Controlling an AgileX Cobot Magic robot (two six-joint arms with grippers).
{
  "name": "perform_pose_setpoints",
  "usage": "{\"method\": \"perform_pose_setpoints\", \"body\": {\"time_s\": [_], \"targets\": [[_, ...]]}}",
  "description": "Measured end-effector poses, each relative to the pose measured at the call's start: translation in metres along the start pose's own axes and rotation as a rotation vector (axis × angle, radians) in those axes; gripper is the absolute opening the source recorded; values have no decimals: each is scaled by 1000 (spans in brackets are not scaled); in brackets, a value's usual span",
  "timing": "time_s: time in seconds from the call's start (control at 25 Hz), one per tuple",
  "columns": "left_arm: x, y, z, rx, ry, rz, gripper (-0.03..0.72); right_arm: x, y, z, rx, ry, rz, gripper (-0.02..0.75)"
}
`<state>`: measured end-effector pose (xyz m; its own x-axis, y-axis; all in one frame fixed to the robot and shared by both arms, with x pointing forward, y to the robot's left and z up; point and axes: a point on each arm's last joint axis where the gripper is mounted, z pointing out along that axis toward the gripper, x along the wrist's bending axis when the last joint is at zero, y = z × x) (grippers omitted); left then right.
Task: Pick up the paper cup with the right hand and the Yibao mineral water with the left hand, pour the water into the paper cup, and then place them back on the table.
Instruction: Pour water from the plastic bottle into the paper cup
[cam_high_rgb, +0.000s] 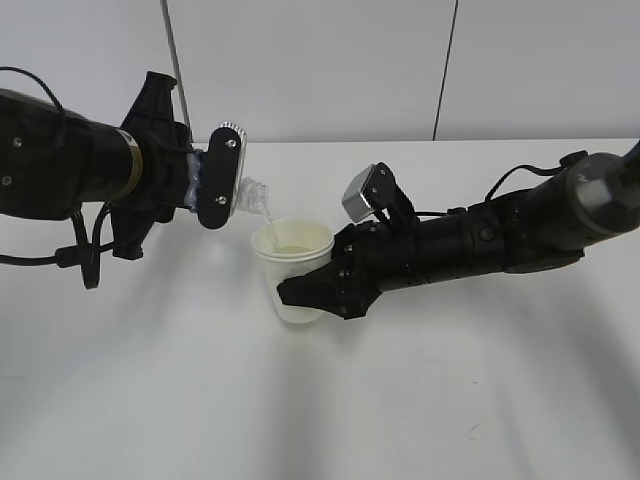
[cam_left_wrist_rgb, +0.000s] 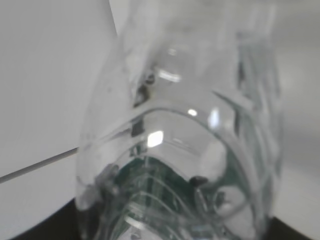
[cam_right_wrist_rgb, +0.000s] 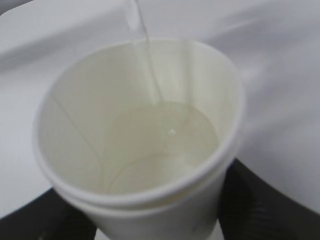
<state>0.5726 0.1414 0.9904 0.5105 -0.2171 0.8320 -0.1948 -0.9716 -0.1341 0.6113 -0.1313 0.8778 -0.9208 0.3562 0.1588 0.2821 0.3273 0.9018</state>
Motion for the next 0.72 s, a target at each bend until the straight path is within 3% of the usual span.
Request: {"method": "perform_pose_setpoints", "body": {"time_s": [0.4,0.72], "targets": [[0,0,0,0,0,-3,338,0,0,0,0,0,0,498],[-3,6,-2,-14,-29,-114,337,0,0,0,0,0,0,498]]}}
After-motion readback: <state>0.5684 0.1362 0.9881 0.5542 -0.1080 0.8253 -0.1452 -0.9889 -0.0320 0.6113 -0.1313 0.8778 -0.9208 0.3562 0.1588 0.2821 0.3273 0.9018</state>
